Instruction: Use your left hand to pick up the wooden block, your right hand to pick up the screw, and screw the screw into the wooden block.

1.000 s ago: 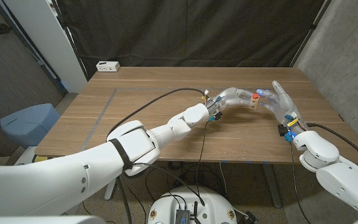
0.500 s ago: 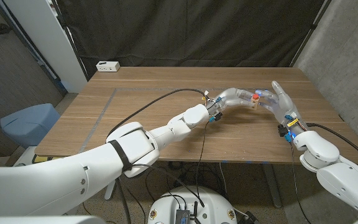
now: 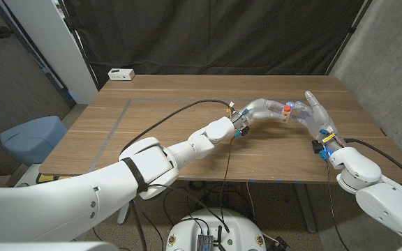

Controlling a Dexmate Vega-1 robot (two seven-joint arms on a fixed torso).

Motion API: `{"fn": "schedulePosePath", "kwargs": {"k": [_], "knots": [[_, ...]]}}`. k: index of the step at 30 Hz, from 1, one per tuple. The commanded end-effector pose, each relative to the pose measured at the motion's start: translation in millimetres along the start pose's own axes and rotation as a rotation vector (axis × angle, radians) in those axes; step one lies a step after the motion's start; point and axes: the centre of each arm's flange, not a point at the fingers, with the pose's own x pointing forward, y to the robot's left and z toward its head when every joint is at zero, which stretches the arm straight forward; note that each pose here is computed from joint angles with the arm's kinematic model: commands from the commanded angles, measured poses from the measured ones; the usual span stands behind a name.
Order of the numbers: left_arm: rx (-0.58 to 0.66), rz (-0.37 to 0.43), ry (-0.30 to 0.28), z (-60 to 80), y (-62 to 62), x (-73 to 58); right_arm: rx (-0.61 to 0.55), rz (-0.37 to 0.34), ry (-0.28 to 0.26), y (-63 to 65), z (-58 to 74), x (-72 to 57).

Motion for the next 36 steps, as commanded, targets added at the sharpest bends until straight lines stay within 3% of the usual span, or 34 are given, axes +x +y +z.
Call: {"fn": "schedulePosePath", "kwargs": {"k": [1,36], "knots": [[0.000,0.000,-0.001,0.0,0.8,-0.3,-0.001,-0.005,0.004,0.8,0.3,1.0],[-0.016,0.003,0.029,-4.0,2.5,1.8,-0.003,-0.053,0.014,-1.1,-0.7,-6.5]]}}
